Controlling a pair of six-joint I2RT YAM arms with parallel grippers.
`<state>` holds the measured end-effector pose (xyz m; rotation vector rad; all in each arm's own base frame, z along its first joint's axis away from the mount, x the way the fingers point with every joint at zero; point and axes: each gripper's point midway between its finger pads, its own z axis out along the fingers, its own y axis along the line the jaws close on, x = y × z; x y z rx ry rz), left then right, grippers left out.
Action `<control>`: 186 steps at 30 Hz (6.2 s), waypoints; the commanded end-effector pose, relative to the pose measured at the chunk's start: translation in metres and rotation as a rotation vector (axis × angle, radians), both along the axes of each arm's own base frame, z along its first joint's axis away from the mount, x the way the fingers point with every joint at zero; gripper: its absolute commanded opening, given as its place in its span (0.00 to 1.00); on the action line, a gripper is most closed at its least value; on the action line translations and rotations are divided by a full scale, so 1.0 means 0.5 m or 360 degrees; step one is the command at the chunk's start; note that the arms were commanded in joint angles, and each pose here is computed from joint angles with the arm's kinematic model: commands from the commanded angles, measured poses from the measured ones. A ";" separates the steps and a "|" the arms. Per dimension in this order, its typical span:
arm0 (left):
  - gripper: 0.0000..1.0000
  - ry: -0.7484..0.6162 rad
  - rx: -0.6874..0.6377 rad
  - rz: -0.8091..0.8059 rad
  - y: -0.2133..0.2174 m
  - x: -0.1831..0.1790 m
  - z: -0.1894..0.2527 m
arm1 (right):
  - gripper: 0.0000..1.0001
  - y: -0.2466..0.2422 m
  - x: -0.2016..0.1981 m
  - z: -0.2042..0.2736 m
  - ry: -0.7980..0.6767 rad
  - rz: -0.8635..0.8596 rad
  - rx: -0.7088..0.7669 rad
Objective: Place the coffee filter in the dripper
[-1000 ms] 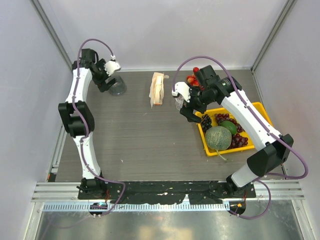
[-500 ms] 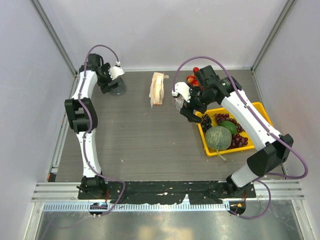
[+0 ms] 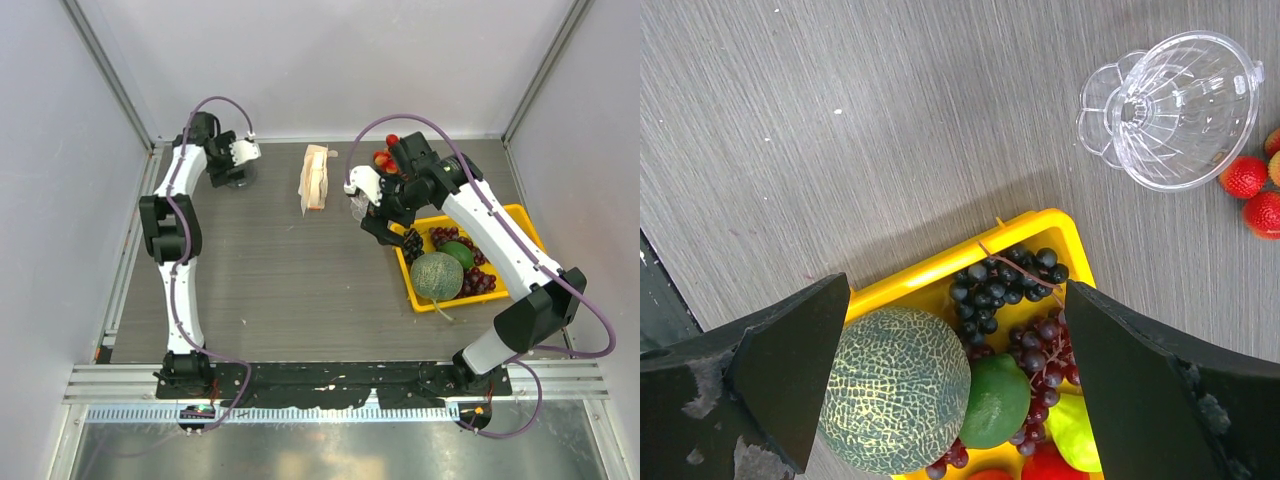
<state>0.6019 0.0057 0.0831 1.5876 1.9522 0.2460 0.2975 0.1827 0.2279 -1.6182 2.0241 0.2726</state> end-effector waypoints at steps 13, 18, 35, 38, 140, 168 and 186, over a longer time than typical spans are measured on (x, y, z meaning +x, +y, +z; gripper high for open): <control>0.87 0.0052 -0.0481 -0.0095 -0.184 -0.039 0.112 | 0.96 -0.003 -0.001 -0.004 0.0005 0.0018 -0.0015; 0.94 0.0137 -0.0552 -0.0046 -0.188 -0.063 0.115 | 0.95 0.000 -0.002 -0.007 0.0017 0.0027 -0.0013; 0.97 0.0240 -0.0440 -0.0041 -0.167 -0.067 0.041 | 0.95 -0.002 0.000 -0.006 0.0018 0.0020 -0.0017; 0.92 0.0297 -0.0480 -0.0058 -0.176 -0.089 0.043 | 0.95 -0.002 0.002 -0.002 0.0003 0.0019 -0.0018; 0.91 0.0335 -0.0698 -0.0466 -0.474 -0.687 0.158 | 1.00 -0.088 0.233 0.015 0.0016 -0.0870 0.0602; 0.96 0.0285 -0.1079 0.0012 -0.392 -0.648 0.284 | 0.78 0.024 0.522 -0.114 -0.0001 -0.1226 0.0740; 0.97 0.0233 -0.1078 0.0027 -0.368 -0.664 0.278 | 0.58 0.090 0.466 -0.227 0.0200 -0.1151 0.0474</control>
